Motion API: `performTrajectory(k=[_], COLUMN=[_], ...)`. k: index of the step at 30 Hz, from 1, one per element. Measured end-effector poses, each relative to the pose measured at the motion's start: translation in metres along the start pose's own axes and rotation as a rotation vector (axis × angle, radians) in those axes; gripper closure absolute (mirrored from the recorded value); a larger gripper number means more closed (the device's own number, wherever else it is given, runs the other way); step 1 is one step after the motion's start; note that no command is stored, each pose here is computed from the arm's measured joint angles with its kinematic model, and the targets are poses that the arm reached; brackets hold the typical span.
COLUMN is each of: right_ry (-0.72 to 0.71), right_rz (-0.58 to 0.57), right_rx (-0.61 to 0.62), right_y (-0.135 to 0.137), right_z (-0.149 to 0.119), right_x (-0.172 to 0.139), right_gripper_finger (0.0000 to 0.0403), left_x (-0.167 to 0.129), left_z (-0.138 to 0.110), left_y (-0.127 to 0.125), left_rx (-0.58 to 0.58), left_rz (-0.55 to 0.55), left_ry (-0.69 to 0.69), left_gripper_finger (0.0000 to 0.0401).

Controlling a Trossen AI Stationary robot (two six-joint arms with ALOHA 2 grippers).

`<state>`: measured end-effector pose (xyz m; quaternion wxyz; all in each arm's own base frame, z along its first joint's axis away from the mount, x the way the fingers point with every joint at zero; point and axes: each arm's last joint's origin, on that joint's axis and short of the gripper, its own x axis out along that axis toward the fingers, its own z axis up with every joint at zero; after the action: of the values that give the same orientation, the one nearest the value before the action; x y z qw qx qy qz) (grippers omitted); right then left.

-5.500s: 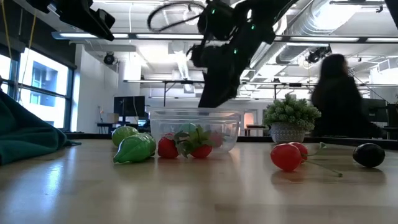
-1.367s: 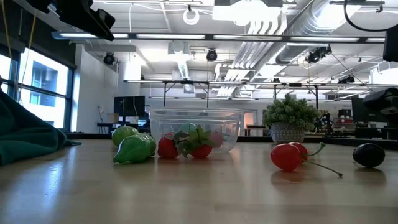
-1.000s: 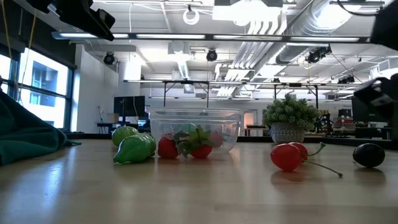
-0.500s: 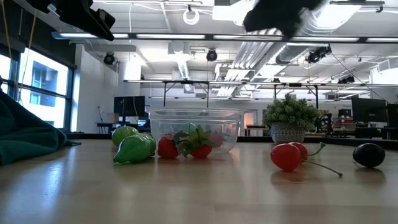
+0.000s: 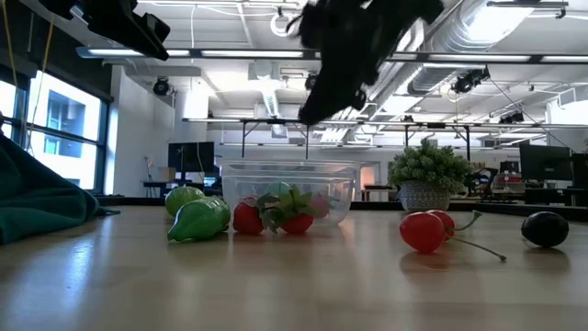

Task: Pick and placing Produce into tupperware
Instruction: Put the blackberry into the transparent bin

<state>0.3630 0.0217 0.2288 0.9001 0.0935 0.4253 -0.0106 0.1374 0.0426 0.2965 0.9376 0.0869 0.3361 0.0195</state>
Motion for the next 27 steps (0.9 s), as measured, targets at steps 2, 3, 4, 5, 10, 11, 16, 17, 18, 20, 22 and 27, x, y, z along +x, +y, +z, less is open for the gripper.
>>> performTrajectory(k=[2,3,4,5,10,11,16,17,18,20,22,27], right_ry=[0.054,0.079,0.102,0.134,0.242,0.256,0.286,0.287,0.29,0.304,0.306,0.324], right_rz=[-0.001,-0.008,-0.016,-0.025,-0.054,-0.058,-0.057,-0.048,-0.038,-0.036,-0.035,-0.036], right_rx=[0.014,0.017,0.018,0.014,0.003,0.006,0.0,0.004,0.008,0.014,0.01,-0.003], right_y=[-0.006,-0.008,-0.01,-0.012,-0.02,-0.022,-0.029,-0.03,-0.031,-0.032,-0.031,-0.034], right_z=[0.001,0.001,0.002,0.002,0.005,0.005,0.005,0.005,0.004,0.002,0.002,0.0], right_x=[0.015,0.022,0.027,0.033,0.053,0.055,0.063,0.063,0.063,0.063,0.063,0.066], right_gripper_finger=[0.0318,0.0318,0.0318,0.0318,0.0318,0.0318,0.0318,0.0318,0.0318,0.0318,0.0318,0.0311], left_x=[0.0,0.0,0.0,0.0,0.0,0.0,0.0,0.0,0.0,0.0,0.0,0.0], left_z=[0.0,0.0,0.0,0.0,0.0,0.0,0.0,0.0,0.0,0.0,0.0,0.0], left_y=[0.0,0.0,0.0,0.0,0.0,0.0,0.0,0.0,0.0,0.0,0.0,0.0], left_rx=[0.0,0.0,0.0,0.0,0.0,0.0,0.0,0.0,0.0,0.0,0.0,0.0], left_rz=[0.0,0.0,0.0,0.0,0.0,0.0,0.0,0.0,0.0,0.0,0.0,0.0], left_ry=[0.0,0.0,0.0,0.0,-0.001,-0.001,0.0,0.0,0.0,0.0,0.0,0.0], left_gripper_finger=[0.0295,0.0295,0.0295,0.0295,0.0295,0.0295,0.0295,0.0295,0.0295,0.0295,0.0295,0.0295])
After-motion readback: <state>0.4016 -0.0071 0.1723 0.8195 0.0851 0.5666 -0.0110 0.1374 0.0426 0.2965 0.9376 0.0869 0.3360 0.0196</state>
